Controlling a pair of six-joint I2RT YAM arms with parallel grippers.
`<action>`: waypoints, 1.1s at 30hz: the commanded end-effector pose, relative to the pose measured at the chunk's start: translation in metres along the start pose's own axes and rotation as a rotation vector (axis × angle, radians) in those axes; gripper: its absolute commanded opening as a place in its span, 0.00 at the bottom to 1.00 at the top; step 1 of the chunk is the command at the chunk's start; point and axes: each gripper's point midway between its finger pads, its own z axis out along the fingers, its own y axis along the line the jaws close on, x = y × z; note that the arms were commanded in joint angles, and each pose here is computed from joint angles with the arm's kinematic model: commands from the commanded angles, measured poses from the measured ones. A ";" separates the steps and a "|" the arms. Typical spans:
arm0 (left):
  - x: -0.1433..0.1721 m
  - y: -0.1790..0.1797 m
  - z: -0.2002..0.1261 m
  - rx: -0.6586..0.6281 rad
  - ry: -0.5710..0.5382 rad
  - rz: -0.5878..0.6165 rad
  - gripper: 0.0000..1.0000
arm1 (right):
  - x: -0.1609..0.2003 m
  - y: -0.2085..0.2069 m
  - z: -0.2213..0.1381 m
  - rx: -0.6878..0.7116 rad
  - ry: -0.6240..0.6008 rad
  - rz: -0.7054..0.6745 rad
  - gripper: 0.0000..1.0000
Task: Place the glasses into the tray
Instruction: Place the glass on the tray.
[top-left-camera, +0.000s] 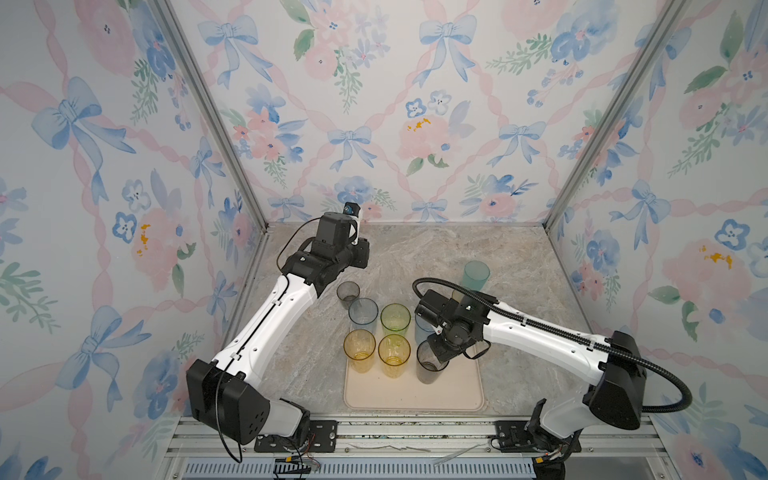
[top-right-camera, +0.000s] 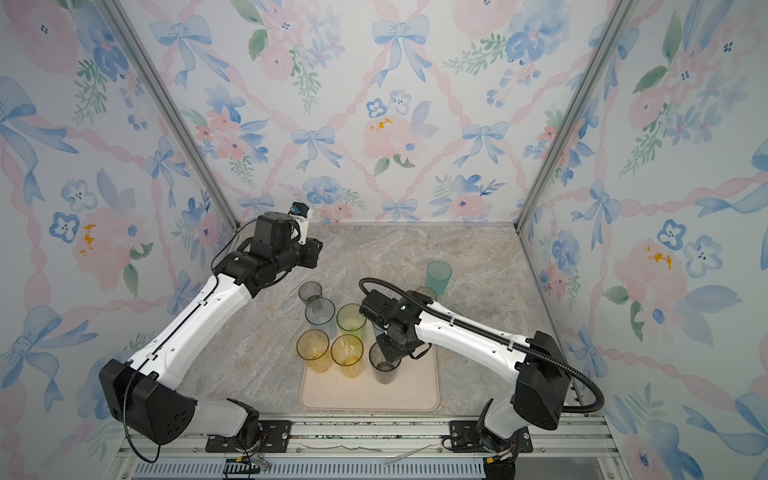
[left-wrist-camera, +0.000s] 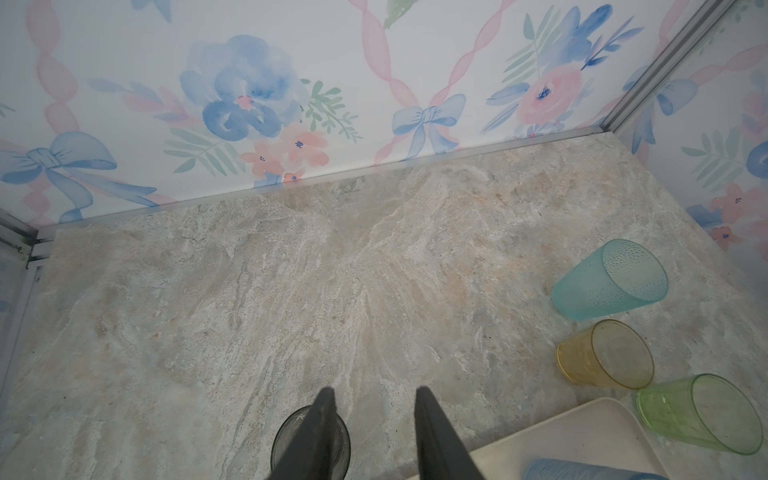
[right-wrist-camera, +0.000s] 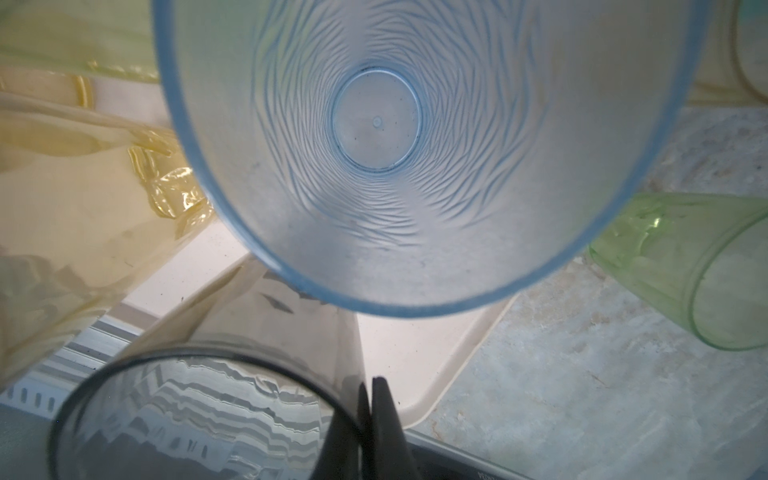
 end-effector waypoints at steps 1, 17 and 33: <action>0.001 0.001 0.004 0.006 0.011 0.020 0.35 | -0.005 0.001 -0.002 -0.009 0.003 0.005 0.08; -0.001 0.002 0.004 0.012 0.007 0.027 0.35 | -0.012 0.003 -0.014 -0.029 -0.033 0.023 0.25; 0.000 0.003 0.007 0.009 0.015 0.022 0.35 | -0.014 -0.007 -0.060 -0.077 -0.143 0.066 0.39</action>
